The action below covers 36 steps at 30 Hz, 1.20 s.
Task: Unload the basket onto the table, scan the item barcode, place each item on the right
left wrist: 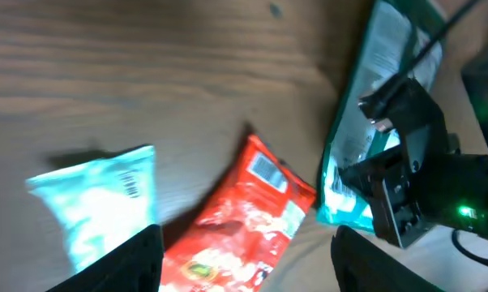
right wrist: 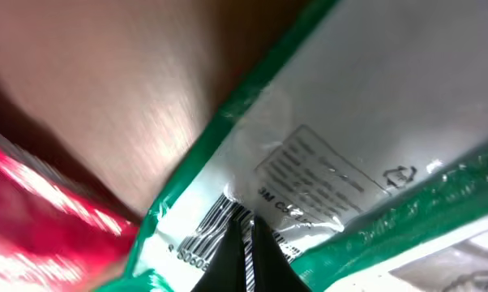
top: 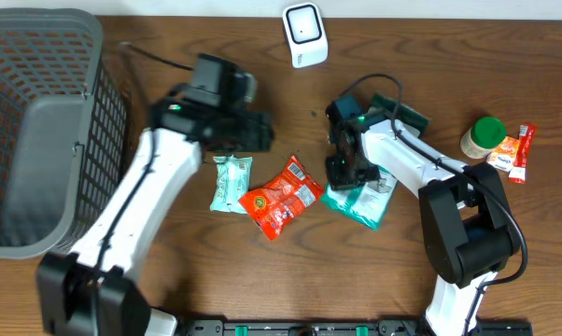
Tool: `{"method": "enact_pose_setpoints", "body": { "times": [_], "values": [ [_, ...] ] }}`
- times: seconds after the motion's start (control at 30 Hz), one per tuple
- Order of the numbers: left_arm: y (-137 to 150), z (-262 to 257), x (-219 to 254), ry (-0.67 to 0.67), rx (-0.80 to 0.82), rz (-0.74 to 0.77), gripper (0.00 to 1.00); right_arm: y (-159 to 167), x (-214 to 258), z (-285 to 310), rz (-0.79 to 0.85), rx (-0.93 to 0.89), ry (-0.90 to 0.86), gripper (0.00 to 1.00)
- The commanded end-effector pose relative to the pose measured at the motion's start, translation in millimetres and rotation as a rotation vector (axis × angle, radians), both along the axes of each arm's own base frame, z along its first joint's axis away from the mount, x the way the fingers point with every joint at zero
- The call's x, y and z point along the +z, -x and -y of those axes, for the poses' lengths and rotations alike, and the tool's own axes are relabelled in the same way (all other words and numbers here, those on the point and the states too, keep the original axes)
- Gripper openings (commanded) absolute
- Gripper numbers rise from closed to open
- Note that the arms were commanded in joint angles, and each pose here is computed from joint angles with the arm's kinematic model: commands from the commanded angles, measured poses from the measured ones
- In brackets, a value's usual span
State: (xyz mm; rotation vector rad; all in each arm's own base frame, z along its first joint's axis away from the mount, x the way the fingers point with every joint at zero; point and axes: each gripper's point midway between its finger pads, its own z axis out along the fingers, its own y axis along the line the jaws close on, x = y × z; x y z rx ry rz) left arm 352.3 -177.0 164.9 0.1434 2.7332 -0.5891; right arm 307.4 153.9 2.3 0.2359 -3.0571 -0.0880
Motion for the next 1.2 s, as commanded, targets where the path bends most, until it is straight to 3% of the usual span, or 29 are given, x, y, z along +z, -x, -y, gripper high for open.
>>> {"method": "enact_pose_setpoints", "body": {
  "times": [0.0, 0.17, 0.3, 0.4, 0.6, 0.83, 0.97, 1.17],
  "values": [
    [4, 25, -5, 0.008, -0.100, 0.012, 0.66, 21, 3, 6, -0.066, 0.058, 0.019, 0.01],
    [8, 47, -10, 0.013, -0.154, 0.022, 0.65, 22, 45, 9, -0.028, 0.121, -0.115, 0.12],
    [11, 72, -19, 0.020, -0.209, 0.033, 0.53, 11, 115, 45, 0.103, 0.025, -0.367, 0.30],
    [9, 94, -26, 0.054, -0.255, 0.050, 0.42, 1, 130, 78, 0.159, -0.100, -0.411, 0.36],
    [11, 151, -51, 0.150, -0.376, 0.067, 0.33, 2, 107, 122, 0.167, -0.272, -0.444, 0.39],
    [25, 201, -94, 0.157, -0.479, 0.082, 0.34, 13, 50, 145, 0.205, -0.385, -0.469, 0.42],
    [21, 207, -120, 0.139, -0.479, 0.078, 0.34, 15, 37, 146, 0.266, -0.406, -0.558, 0.53],
    [20, 200, -148, 0.081, -0.458, 0.045, 0.35, 17, 31, 141, 0.305, -0.424, -0.648, 0.60]
  ]
}}
